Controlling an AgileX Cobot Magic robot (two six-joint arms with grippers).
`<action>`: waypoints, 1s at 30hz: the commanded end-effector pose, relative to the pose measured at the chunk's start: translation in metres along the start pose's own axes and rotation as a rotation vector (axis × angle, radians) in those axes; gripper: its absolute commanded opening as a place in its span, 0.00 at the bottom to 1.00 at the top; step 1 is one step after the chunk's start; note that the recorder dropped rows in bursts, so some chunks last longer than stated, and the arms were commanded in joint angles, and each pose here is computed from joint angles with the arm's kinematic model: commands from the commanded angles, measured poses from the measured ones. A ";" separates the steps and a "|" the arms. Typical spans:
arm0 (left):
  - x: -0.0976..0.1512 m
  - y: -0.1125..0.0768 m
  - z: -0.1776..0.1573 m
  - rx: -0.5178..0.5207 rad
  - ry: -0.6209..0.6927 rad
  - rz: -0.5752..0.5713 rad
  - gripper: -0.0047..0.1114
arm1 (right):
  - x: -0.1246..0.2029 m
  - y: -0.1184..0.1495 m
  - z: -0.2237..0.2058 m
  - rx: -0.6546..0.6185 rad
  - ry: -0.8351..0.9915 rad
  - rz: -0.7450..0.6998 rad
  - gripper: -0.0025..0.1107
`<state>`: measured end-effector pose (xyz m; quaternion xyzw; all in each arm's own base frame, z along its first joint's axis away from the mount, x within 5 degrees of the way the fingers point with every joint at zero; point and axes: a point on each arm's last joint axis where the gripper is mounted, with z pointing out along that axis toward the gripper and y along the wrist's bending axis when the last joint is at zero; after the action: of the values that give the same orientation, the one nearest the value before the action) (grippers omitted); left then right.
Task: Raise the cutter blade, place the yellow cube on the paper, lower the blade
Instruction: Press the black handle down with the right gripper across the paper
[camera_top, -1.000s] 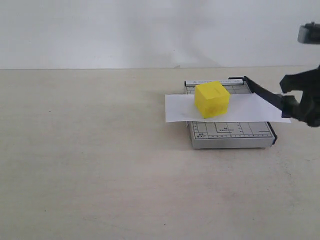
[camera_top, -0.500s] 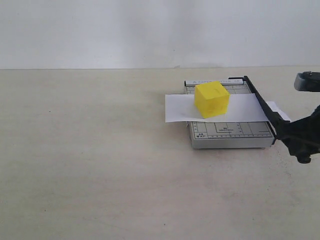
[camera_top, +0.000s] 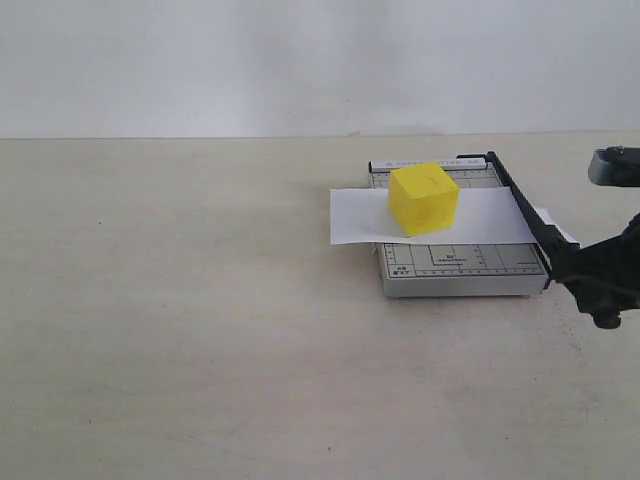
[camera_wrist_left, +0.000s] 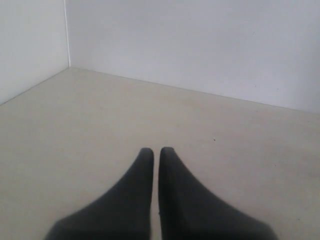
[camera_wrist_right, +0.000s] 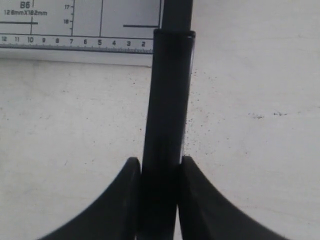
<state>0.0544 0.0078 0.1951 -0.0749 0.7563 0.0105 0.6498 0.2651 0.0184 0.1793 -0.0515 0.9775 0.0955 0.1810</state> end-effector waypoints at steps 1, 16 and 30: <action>0.001 0.000 0.000 0.001 -0.009 -0.018 0.08 | 0.010 0.010 0.008 -0.075 0.076 0.042 0.04; 0.001 0.000 0.000 0.001 -0.009 -0.018 0.08 | 0.003 0.006 0.008 -0.031 -0.009 0.031 0.42; 0.001 0.000 0.000 0.001 -0.009 -0.018 0.08 | -0.067 0.010 -0.062 0.074 -0.319 -0.138 0.42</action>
<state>0.0544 0.0078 0.1951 -0.0749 0.7563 0.0105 0.6498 0.2992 0.0208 0.2323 -0.0870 0.9496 0.0699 0.2929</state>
